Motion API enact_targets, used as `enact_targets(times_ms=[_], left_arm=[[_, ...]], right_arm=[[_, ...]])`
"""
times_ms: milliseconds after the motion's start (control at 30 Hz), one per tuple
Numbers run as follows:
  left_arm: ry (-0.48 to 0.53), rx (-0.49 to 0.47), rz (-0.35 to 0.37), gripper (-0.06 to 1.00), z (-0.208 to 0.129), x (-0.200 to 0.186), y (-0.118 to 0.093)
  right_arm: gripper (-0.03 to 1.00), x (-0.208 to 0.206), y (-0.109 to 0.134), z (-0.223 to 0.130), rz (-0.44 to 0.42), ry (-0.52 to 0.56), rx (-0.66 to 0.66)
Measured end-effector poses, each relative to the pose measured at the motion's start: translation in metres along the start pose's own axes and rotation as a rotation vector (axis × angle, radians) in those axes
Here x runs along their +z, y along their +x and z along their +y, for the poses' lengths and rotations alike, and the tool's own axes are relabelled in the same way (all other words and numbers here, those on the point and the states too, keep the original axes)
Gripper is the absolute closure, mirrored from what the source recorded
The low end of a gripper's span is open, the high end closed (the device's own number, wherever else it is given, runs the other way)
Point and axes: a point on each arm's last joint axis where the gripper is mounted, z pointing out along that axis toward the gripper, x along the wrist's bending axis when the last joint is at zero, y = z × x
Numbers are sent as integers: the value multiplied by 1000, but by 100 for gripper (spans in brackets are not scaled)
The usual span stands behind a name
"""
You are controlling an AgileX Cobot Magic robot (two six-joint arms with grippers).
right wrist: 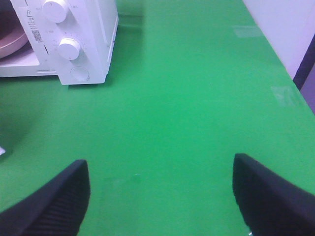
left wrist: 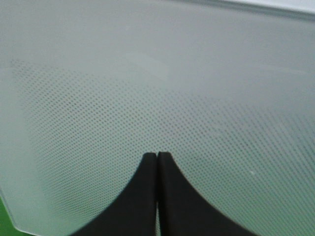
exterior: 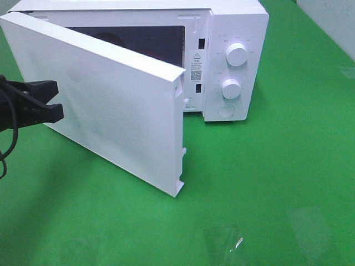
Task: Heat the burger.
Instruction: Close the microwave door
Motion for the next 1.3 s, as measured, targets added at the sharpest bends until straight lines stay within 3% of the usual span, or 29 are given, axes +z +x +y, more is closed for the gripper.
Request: enact_targets(times_ms=[533,1300], left_arm=[[-25,-10,-98,94,4,42,-36],[-20,-14,-181,94,13,101,-77]], right_arm=[[21,0,0,0,0,0,0],[21,0,0,0,0,0,0]])
